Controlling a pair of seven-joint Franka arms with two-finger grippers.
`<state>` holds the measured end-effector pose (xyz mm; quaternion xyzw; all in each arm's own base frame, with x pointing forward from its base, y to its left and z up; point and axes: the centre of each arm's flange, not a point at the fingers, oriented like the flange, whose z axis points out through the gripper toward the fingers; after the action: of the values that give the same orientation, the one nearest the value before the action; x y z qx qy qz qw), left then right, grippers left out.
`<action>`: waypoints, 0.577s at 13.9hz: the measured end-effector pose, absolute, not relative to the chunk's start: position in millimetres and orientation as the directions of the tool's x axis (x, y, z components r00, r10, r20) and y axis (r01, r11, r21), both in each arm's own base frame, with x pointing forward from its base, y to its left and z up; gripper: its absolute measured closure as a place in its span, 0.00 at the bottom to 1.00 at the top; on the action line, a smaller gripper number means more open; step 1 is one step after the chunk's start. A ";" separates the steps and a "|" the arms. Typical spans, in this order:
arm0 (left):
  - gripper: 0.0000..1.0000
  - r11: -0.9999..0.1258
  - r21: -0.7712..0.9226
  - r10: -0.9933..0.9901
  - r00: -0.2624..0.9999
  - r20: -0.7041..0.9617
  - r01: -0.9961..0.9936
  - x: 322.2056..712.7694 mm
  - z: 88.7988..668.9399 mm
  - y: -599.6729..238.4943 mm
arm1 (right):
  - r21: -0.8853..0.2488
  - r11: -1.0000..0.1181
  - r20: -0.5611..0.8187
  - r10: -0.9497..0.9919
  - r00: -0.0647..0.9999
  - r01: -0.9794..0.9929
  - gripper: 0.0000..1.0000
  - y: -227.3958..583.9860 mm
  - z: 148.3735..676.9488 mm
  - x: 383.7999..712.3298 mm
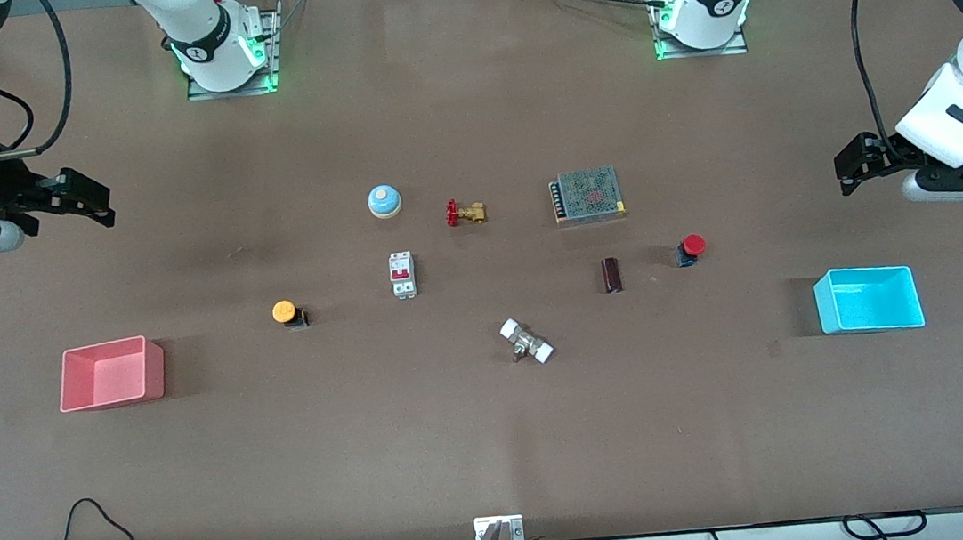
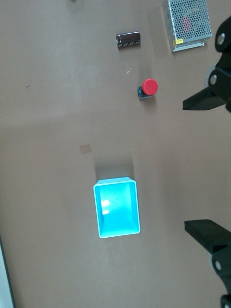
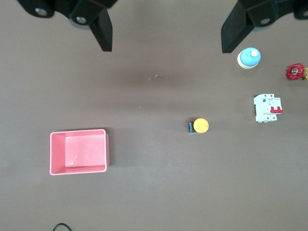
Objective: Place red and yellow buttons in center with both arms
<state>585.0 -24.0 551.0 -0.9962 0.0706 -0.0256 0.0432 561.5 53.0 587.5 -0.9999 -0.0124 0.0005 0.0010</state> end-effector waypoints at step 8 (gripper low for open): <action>0.00 -0.988 -0.075 -0.139 0.989 0.040 -0.136 584.3 550.3 -25.1 | 0.002 -1.000 -0.014 0.030 0.999 0.030 0.00 54.1 579.7 565.0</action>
<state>584.3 -25.1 550.3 -0.9967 0.0691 -0.0228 0.0362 565.0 54.1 579.7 -0.9999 -0.0149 0.0069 -0.0010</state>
